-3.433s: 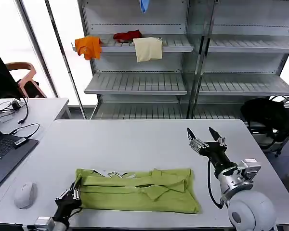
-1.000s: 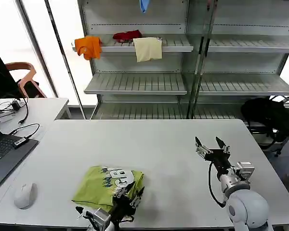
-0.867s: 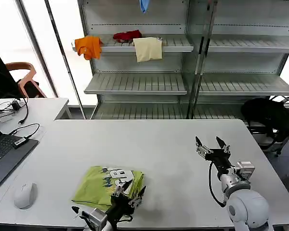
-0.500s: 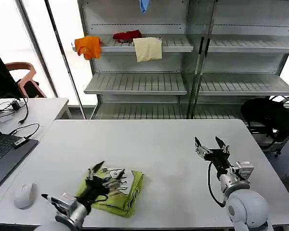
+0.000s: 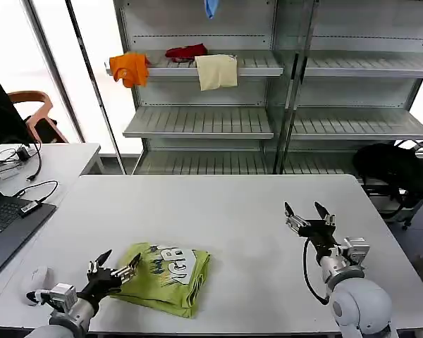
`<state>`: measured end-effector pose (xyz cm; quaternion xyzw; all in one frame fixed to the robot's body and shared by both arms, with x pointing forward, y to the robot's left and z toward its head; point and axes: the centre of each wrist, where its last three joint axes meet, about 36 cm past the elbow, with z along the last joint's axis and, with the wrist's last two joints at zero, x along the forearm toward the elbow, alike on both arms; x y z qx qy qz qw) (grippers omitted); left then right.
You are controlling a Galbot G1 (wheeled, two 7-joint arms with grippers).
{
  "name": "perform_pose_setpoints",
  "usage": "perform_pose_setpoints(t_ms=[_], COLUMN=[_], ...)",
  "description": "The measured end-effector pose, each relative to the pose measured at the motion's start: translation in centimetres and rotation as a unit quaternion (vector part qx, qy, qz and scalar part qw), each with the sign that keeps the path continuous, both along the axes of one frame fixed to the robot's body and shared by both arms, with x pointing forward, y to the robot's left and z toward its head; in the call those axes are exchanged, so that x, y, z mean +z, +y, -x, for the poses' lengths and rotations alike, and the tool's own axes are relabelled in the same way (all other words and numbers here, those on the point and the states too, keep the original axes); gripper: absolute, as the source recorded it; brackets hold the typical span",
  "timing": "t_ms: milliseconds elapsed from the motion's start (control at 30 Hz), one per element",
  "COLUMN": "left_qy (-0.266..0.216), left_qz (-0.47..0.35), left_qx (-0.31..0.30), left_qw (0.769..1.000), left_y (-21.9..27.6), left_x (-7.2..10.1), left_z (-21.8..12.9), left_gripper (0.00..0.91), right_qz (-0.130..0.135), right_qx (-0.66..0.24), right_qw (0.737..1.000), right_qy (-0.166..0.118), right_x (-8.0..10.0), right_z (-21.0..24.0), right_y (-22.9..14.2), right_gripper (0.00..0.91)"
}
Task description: Fold and organize the clothes.
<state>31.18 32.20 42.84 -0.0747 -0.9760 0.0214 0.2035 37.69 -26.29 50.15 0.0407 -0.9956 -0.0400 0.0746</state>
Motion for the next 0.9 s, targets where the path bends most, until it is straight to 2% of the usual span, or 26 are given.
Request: perform_pose_setpoints(t_ms=[67, 133, 167, 200, 233, 267, 300, 900], left_qy=[0.008, 0.015, 0.018, 0.022, 0.024, 0.027, 0.030, 0.044], left_qz=[0.009, 0.017, 0.021, 0.026, 0.030, 0.035, 0.041, 0.143], left_qx=[0.004, 0.008, 0.010, 0.011, 0.012, 0.014, 0.014, 0.015], left_qw=[1.000, 1.000, 1.000, 0.999, 0.999, 0.999, 0.999, 0.989], left_y=[0.10, 0.16, 0.18, 0.18, 0.19, 0.20, 0.20, -0.39], left_x=[-0.28, -0.49, -0.57, -0.63, -0.67, -0.71, -0.77, -0.43], left_z=[0.18, 0.30, 0.34, 0.37, 0.41, 0.47, 0.56, 0.98], left_gripper=[0.796, 0.564, 0.564, 0.282, 0.212, 0.081, 0.020, 0.010], right_qz=[0.001, 0.001, 0.001, 0.001, 0.001, 0.002, 0.002, 0.010], right_qx=[-0.001, -0.001, -0.001, -0.001, -0.001, -0.001, -0.001, -0.003], right_qw=[1.000, 1.000, 1.000, 1.000, 1.000, 1.000, 1.000, 1.000], right_qy=[0.000, 0.000, 0.000, 0.000, 0.000, 0.000, 0.000, -0.001], right_x=[-0.02, -0.02, -0.03, -0.03, -0.02, -0.01, -0.01, -0.02], right_z=[-0.04, -0.07, -0.07, -0.07, -0.08, -0.10, -0.12, -0.30], right_y=[-0.02, -0.04, -0.04, -0.05, -0.06, -0.07, -0.09, -0.14], right_gripper=[0.907, 0.907, 0.907, 0.907, 0.907, 0.907, 0.907, 0.907])
